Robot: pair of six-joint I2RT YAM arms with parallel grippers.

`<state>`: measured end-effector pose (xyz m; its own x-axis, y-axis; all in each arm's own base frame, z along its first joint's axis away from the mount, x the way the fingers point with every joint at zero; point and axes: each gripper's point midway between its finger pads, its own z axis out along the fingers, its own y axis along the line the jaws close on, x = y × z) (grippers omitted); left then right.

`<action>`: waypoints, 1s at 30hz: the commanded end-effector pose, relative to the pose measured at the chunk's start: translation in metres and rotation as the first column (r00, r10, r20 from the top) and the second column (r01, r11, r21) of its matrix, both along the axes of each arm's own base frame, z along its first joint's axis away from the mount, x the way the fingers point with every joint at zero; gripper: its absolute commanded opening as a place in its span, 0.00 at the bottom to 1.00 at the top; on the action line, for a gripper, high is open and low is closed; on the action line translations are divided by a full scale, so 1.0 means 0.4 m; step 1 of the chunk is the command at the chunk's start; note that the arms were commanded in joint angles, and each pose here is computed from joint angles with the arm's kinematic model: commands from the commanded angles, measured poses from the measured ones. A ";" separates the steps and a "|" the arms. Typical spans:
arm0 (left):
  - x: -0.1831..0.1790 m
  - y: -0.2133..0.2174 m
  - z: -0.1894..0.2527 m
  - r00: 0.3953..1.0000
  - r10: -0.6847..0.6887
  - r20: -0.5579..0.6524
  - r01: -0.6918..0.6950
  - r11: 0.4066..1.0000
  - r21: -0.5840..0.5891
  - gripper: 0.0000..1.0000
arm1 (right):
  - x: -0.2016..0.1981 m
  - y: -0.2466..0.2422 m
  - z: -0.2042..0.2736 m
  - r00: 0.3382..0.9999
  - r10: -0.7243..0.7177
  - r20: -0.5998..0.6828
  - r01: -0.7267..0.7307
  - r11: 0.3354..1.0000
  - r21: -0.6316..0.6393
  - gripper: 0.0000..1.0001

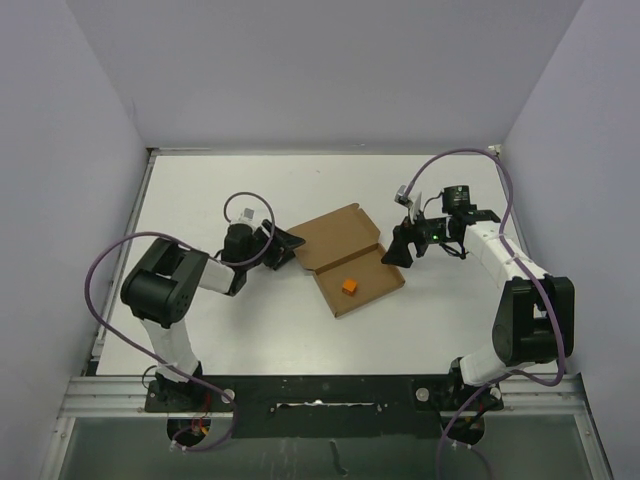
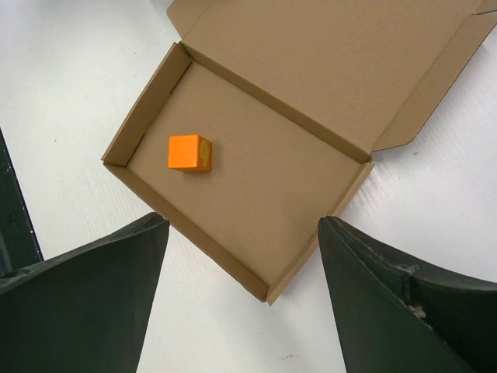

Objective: Fold the paper box

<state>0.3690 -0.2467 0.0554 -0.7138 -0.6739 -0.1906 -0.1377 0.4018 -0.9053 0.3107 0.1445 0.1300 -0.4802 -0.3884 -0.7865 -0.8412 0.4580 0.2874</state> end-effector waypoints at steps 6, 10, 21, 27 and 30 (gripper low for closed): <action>0.085 -0.013 -0.009 0.999 0.015 0.044 -0.016 1.000 0.013 0.31 | 0.011 0.007 0.045 0.998 0.012 0.061 -0.015 0.999 0.037 0.80; 0.094 -0.018 0.003 0.991 -0.046 0.124 0.037 0.996 0.077 0.17 | 0.009 0.008 0.049 0.998 0.015 0.065 -0.017 0.999 0.041 0.80; 0.079 -0.038 0.153 0.812 -0.323 0.486 0.170 0.928 0.331 0.00 | 0.020 -0.019 0.120 0.986 -0.070 0.154 0.054 0.993 0.103 0.79; 0.031 -0.043 0.230 0.653 -0.432 0.622 0.132 0.874 0.468 0.00 | 0.082 -0.145 0.145 0.905 -0.365 0.219 0.314 0.919 0.237 0.98; -0.003 -0.063 0.260 0.572 -0.483 0.663 0.126 0.851 0.510 0.00 | 0.095 -0.180 0.133 0.871 -0.467 0.154 0.402 0.857 0.323 0.98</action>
<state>0.3804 -0.2600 0.1143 -0.5533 -0.2856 -0.7825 0.5106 0.6259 -0.5895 0.3276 0.0844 0.1610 -0.4225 -0.1047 -0.9003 -0.6842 0.6883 0.2411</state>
